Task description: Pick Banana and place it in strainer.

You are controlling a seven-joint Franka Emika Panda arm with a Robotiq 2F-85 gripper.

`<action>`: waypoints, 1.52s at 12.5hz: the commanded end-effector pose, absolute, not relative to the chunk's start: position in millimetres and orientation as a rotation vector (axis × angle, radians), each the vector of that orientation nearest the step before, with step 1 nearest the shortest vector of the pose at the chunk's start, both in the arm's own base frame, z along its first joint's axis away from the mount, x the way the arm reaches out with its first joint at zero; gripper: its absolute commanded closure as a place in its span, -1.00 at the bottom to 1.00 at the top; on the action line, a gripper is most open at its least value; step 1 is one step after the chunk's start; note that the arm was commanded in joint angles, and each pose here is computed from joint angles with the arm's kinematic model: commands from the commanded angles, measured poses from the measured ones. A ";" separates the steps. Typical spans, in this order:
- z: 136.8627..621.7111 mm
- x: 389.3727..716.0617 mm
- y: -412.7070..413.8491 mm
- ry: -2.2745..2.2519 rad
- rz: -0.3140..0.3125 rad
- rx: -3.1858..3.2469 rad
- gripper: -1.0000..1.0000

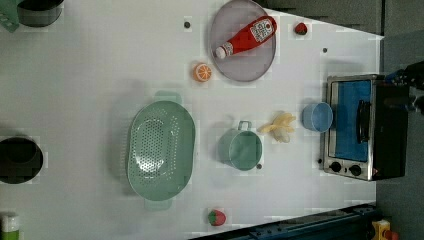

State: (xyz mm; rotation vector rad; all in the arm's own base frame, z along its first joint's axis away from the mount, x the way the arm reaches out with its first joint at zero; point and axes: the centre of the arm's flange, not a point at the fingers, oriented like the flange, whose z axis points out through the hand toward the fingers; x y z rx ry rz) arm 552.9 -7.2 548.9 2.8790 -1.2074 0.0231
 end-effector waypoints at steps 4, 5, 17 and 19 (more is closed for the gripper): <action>616.9 387.6 -33.7 -1.475 0.015 2.766 -1.00; 608.3 390.8 -34.6 -1.475 0.006 2.764 -1.00; 358.1 469.2 -50.1 -1.408 -0.025 2.778 -1.00; 315.9 478.6 -55.9 -1.413 -0.041 2.762 -1.00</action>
